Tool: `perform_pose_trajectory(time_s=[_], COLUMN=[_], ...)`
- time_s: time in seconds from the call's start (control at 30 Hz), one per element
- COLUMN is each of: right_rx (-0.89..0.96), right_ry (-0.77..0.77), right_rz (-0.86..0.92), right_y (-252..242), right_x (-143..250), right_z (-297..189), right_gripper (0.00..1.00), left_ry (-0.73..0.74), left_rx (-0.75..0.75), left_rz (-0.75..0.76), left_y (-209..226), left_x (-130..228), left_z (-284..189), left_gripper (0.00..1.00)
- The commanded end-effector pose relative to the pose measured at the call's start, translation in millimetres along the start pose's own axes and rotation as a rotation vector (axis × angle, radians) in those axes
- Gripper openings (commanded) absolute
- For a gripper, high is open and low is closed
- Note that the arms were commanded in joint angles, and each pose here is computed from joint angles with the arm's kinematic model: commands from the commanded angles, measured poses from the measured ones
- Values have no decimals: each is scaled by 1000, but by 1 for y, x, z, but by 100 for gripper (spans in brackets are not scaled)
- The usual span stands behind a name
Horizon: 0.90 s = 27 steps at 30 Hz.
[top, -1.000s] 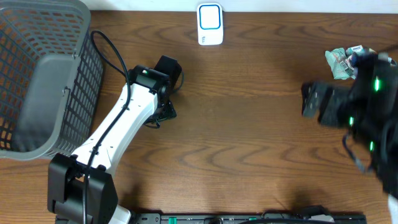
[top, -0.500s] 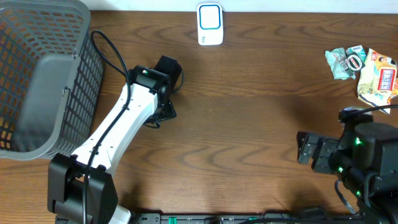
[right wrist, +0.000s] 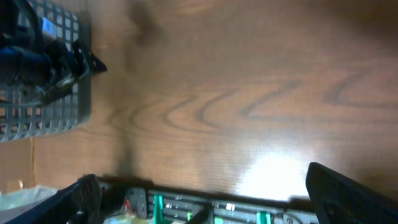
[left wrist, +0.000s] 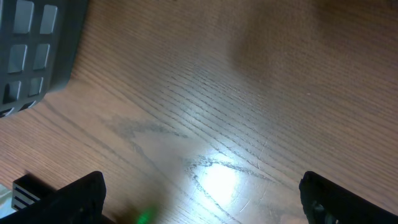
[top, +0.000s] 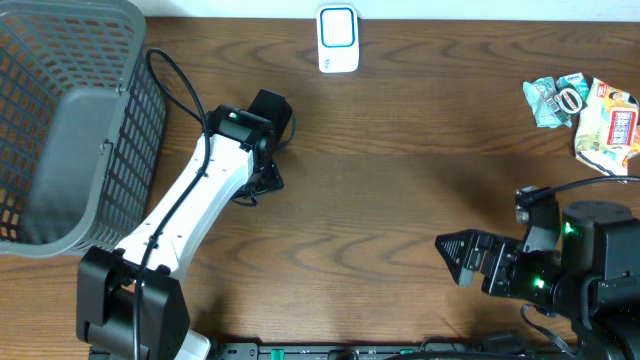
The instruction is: Scan the item barcode
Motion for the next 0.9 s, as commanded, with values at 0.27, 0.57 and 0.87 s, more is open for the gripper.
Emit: perform_pose_trajectory(time_s=[0.27,0.57,0.87], right_rx=[67,10,-57], right_ry=[-35,-135,-343], right_rz=[-255,-513,-734], right_y=[-5,-3,-31], right_x=[-2,-14,-2], right_z=[1,20,43], right_gripper=[99,99,99], left_ry=[-2,-2,-2], left_rx=[-17,-17,-17], left_rz=[-9,-9,-9], left_y=[3,3,3], left_x=[1,1,1], left_z=[0,0,0], left_gripper=[98,98,98])
Point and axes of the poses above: each gripper's point midway between its finger pads, its own z axis out along the fingers, its own y axis along the line the jaws close on, x = y × z, the point moved 10 cm from there along -z, back along the fingers, and after that the axes turned 15 degrees about z, right-handed, at the moved point
